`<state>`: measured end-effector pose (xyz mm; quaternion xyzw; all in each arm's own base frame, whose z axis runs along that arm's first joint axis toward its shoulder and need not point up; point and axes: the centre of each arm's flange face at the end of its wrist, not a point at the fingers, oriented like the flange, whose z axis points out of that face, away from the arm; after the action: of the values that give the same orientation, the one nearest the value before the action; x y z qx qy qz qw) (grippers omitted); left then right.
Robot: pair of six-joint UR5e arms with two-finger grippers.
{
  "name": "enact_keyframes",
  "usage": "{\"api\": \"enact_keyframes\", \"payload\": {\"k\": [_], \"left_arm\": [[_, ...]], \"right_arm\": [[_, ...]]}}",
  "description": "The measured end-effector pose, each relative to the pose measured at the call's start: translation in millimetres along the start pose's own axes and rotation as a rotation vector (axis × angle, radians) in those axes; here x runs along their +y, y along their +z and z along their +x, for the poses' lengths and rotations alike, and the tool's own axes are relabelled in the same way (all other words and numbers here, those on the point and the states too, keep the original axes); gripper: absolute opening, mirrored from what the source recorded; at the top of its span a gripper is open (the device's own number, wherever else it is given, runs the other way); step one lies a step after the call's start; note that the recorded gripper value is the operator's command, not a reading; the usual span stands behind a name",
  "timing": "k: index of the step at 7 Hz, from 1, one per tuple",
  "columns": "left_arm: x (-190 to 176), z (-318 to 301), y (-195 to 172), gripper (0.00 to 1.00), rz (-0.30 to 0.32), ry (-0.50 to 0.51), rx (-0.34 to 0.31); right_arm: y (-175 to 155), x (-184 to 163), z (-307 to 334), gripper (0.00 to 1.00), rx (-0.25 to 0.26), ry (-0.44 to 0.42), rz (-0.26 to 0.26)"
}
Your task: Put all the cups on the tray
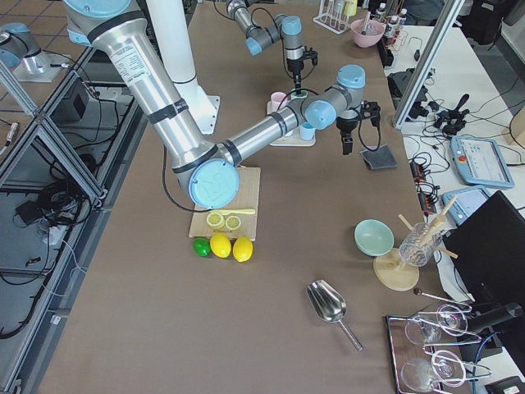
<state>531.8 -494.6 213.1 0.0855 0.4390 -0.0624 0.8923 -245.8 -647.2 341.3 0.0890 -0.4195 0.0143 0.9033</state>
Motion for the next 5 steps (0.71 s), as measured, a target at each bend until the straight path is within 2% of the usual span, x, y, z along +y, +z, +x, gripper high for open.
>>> {"api": "enact_keyframes", "payload": {"k": [3, 5], "left_arm": [[0, 2, 1, 0.97, 0.044, 0.017, 0.031], [-17, -9, -23, 0.98, 0.083, 0.015, 0.050]], "right_arm": [[-22, -14, 52, 1.00, 0.074, 0.067, -0.022], [-36, -15, 106, 1.00, 0.123, 0.041, -0.056]]}}
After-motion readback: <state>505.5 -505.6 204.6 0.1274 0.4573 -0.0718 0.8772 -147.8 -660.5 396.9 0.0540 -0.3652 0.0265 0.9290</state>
